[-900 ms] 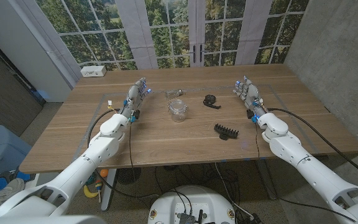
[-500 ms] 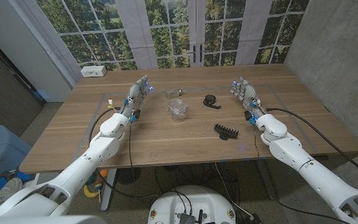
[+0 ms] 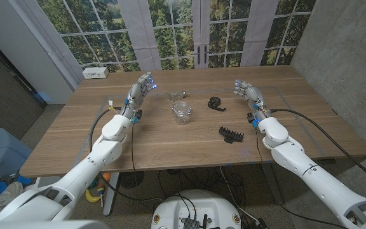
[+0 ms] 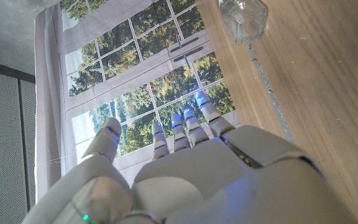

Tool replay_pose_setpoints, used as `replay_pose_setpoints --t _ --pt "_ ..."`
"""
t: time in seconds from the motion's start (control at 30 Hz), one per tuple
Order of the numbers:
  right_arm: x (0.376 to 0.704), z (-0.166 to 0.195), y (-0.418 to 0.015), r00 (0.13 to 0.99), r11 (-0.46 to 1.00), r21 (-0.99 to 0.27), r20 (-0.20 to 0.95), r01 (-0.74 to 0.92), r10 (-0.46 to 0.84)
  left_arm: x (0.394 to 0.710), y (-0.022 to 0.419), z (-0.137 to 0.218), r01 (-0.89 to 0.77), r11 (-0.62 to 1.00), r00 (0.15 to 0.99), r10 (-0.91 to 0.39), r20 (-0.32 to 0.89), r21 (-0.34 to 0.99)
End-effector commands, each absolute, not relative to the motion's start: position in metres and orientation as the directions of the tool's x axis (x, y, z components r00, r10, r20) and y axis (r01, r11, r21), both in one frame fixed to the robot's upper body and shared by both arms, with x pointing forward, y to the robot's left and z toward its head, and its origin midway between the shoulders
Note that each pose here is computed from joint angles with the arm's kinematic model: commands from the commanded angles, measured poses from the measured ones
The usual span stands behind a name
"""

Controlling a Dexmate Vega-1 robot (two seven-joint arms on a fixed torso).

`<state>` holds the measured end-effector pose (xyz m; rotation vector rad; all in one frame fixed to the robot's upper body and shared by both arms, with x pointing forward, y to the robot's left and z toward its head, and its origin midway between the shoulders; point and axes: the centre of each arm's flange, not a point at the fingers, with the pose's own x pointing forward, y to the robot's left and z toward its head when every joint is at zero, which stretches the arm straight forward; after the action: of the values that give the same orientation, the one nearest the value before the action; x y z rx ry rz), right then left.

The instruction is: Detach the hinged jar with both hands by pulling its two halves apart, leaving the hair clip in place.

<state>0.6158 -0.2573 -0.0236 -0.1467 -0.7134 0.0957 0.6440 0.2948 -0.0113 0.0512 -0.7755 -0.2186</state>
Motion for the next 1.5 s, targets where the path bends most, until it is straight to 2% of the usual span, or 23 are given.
replay_pose_setpoints --t 0.03,0.77,1.5 --pt "0.615 -0.019 -0.242 0.749 0.973 -0.231 0.644 0.001 0.152 0.645 0.304 -0.009 0.179 0.972 0.678 -0.234 0.697 0.153" --pt "0.62 -0.025 -0.232 0.782 0.931 -0.363 0.566 -0.048 0.261 0.651 0.307 -0.01 0.207 0.964 0.69 -0.265 0.674 0.167" --pt "0.625 -0.03 -0.211 0.771 0.88 -0.471 0.537 -0.064 0.343 0.64 0.316 -0.008 0.238 0.957 0.694 -0.289 0.659 0.169"
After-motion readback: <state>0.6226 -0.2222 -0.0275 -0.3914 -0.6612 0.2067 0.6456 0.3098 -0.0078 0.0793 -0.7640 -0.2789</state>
